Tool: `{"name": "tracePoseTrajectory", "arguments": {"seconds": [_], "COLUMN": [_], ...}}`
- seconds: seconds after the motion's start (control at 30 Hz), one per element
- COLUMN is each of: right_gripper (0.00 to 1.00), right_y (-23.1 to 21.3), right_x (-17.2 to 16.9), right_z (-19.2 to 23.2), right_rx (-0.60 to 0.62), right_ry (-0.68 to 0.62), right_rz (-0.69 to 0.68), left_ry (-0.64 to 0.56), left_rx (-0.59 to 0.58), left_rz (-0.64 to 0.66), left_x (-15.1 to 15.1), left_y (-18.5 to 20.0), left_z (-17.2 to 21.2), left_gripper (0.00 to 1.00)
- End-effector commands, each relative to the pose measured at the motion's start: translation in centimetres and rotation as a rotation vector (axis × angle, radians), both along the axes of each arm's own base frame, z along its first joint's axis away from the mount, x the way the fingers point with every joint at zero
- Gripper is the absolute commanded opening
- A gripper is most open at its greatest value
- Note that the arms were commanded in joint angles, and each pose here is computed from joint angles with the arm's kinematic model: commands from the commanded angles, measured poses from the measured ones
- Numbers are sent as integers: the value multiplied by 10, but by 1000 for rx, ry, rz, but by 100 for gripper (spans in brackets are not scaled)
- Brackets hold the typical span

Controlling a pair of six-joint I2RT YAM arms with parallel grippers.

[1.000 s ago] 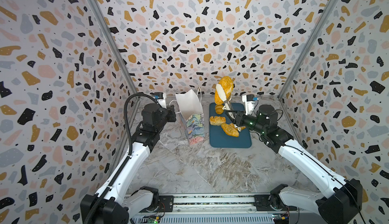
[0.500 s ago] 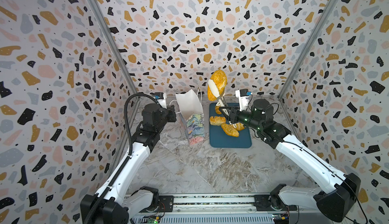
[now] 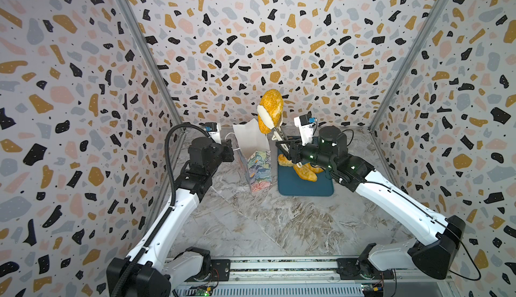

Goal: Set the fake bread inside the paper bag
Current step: 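Carry the sugar-crusted bun in the tongs over the bag opening with the right gripper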

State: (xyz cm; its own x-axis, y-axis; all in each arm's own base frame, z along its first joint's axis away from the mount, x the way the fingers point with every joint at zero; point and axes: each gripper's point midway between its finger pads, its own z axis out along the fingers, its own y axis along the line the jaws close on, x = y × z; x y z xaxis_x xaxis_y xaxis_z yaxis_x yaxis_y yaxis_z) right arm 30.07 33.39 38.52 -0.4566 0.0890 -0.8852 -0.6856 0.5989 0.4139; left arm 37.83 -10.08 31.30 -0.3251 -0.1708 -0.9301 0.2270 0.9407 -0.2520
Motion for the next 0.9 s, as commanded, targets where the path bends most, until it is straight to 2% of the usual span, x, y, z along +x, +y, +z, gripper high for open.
{"name": "tracePoseTrajectory", "arguments": {"seconds": [0.0,0.5,0.87], "right_gripper": [32,31,31], "right_y": [1,53,68], "right_x": [-3,0,15], "right_z": [47,35,8], "right_rx": [35,-140,-272], "right_ry": [-128,-165,-150], "right_rz": [-16,16,1], "left_ry": [-34,-34,-33], "left_rx": [-2,-2,0], "left_rz": [-10,-12,-10], "left_x": [-2,-2,-2], "left_y": [-2,-2,-2], "left_z": [10,10,10], "left_gripper": [0,0,0]}}
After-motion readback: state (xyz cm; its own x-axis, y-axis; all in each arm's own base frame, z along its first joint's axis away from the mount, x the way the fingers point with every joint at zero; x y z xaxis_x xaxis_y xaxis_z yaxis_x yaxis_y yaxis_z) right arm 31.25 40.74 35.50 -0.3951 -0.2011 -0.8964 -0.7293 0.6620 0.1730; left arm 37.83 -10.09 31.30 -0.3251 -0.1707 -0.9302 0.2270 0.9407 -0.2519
